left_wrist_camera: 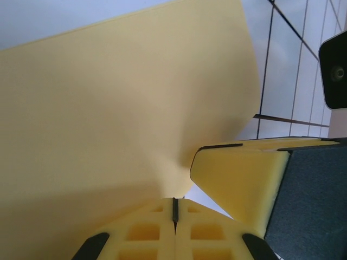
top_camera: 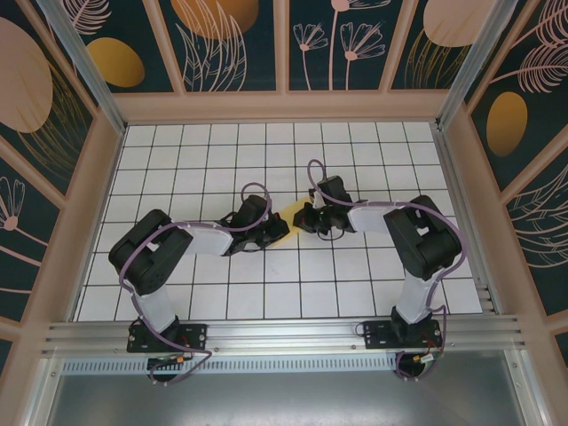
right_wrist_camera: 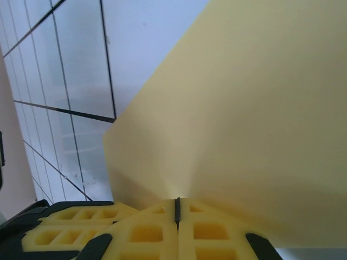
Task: Fold a paper plane with a square sheet of paper (pick it up from the middle)
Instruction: First fold in half a square sheet of paper at the center of the table.
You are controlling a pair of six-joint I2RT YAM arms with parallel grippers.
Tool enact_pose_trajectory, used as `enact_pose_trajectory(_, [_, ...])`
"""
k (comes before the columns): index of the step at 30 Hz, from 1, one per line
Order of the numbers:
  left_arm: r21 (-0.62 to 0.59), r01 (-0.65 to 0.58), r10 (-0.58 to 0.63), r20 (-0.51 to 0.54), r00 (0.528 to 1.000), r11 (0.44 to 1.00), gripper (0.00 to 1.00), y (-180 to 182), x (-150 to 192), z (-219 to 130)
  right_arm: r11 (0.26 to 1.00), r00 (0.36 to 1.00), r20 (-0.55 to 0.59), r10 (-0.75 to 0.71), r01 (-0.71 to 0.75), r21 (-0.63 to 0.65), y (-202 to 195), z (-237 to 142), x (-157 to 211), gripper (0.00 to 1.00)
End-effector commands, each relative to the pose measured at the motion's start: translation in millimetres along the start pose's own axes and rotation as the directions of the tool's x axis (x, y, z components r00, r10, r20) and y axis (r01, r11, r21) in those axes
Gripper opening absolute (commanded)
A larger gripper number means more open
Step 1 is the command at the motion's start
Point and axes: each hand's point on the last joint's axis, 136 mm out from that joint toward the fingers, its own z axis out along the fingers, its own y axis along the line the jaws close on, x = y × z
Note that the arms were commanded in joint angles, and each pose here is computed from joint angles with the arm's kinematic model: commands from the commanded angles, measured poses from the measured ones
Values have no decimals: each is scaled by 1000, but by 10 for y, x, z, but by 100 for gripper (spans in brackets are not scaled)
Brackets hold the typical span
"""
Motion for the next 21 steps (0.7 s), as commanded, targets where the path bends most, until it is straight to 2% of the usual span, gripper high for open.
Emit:
enact_pose_trajectory(1, [-18,-13,12,-40,999,1000,7,36,71,62,1000,1000,-25,-12,12,3,-29,54,36,0])
enact_pose_trajectory(17, [-99,3,-10,-67,998,995,7,348,198,66,999,999,-27,-24,25,45,-344,72,231,0])
enact_pose_trajectory(21, [-115,9,-18,-75,997,993,7,419,232,72,998,998,-5,-61,61,-9,-188,7,184,0])
